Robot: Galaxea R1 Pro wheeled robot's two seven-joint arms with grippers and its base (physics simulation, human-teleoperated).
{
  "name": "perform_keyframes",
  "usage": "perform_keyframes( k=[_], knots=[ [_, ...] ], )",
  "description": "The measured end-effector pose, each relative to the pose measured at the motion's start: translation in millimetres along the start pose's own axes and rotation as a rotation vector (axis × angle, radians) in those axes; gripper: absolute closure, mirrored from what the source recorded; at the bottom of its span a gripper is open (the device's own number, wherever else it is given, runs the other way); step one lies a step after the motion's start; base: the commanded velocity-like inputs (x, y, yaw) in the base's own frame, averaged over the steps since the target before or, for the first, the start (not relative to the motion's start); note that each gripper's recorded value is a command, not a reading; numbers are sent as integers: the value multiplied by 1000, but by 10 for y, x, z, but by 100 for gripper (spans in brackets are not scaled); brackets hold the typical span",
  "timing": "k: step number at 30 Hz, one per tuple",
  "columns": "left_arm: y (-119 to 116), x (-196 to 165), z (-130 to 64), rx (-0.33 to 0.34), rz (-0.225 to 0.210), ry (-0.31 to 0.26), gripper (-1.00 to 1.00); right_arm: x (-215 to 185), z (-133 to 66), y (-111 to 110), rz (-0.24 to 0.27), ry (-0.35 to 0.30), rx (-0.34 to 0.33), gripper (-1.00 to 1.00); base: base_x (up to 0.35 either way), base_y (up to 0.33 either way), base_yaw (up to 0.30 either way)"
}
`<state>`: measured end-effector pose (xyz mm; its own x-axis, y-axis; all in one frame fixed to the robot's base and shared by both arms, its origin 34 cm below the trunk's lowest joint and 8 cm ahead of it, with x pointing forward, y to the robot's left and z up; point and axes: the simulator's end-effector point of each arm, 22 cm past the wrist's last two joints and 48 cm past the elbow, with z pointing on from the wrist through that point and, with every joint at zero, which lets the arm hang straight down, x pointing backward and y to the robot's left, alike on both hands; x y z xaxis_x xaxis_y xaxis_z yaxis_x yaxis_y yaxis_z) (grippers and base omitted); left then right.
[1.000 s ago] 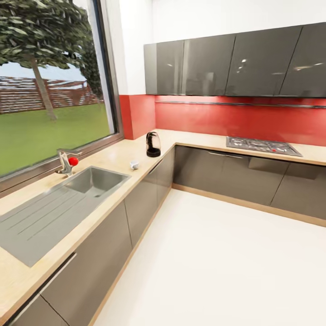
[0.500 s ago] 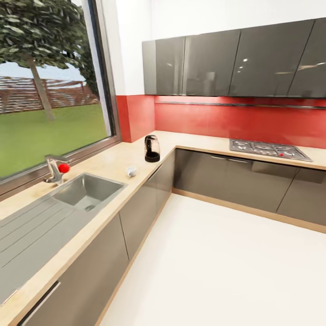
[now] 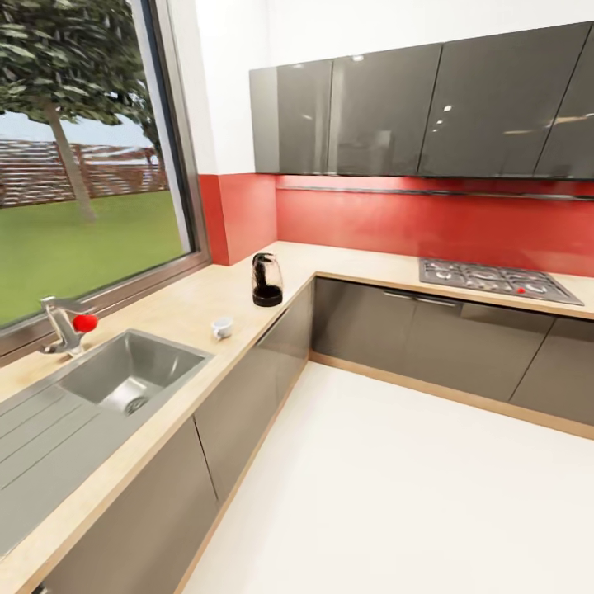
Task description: Set up a coffee station on the kitchen countertop: keep the coffee maker on the countertop, move the bottle of coffee from the kitchen shelf to the counter next to the coffee maker, place a paper coffee filter on top of the coffee maker, put the saucer next to the coffee maker with the coffee cup on the saucer, and place the electric kettle next to the coffee maker.
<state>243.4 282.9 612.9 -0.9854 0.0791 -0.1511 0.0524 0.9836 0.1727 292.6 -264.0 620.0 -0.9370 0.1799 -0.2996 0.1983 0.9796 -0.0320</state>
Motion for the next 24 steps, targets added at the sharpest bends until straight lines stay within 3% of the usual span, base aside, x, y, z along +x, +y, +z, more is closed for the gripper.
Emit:
perform_keyframes(
  k=[7,11,24],
  knots=[
    [-5,1,-1,1,-1,0,-100,-8,5,-134,67,2,35,-100,338,-133,0],
    [-20,3,-3,3,-1,1,-100,-12,6,-218,71,0,52,-100,338,-134,0],
    [-60,2,-8,8,0,0,-100,-14,5,-174,77,-1,47,-100,338,-134,0]
  ],
)
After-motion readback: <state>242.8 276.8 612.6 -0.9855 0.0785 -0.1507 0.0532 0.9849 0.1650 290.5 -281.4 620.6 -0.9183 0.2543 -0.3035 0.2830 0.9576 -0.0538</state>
